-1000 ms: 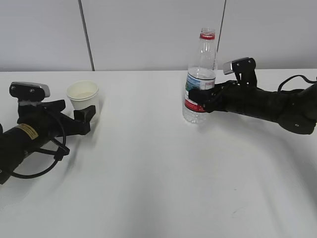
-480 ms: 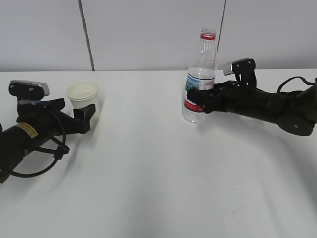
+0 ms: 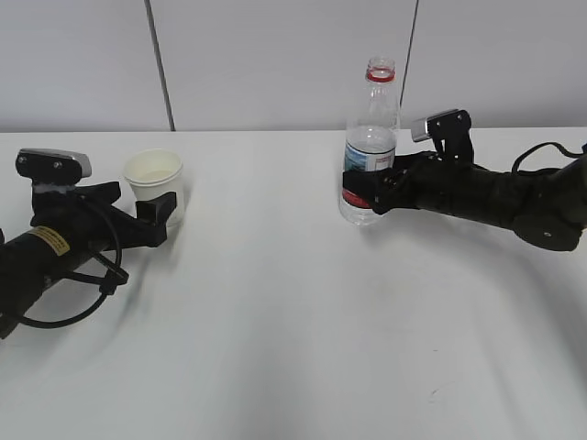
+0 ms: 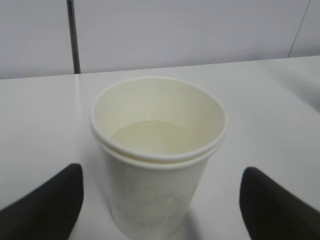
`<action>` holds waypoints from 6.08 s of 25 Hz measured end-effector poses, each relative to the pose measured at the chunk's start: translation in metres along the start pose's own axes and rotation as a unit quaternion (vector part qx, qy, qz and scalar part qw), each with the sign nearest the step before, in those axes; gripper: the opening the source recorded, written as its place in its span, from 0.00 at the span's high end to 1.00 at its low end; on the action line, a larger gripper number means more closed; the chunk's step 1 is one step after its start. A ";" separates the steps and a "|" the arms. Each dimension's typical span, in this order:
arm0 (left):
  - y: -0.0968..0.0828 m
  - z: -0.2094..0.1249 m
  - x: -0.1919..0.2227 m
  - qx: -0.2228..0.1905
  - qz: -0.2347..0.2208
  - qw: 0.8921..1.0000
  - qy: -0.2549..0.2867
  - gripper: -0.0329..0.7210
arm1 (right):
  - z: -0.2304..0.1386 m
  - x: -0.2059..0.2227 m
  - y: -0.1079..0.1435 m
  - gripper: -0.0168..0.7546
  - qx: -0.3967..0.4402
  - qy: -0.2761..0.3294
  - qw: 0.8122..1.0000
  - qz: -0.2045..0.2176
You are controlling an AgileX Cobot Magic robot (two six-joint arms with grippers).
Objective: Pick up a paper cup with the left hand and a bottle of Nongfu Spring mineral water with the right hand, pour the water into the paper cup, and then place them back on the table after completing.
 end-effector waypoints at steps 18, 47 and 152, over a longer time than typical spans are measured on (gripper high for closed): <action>0.000 0.000 0.000 0.000 0.000 1.000 0.000 0.18 | -0.009 -0.010 -0.007 0.18 0.016 0.021 1.000 0.015; -0.005 -0.002 0.000 0.007 -0.015 1.000 0.005 0.18 | 0.010 -0.042 -0.004 0.21 -0.005 0.138 0.990 0.020; -0.003 0.127 -0.170 -0.078 0.269 0.818 0.502 0.36 | 0.141 -0.115 -0.077 0.21 0.128 0.070 0.970 -0.193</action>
Point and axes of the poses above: a point on each arm's last joint axis where the gripper is mounted, x pointing out along that axis toward the gripper, y along the wrist's bending axis when the last joint is at zero, z = x × y, the point moved 8 cm from there along x, pointing out along that axis toward the gripper, and after that the axes turned 5 degrees about -x, right-handed, at the moved point
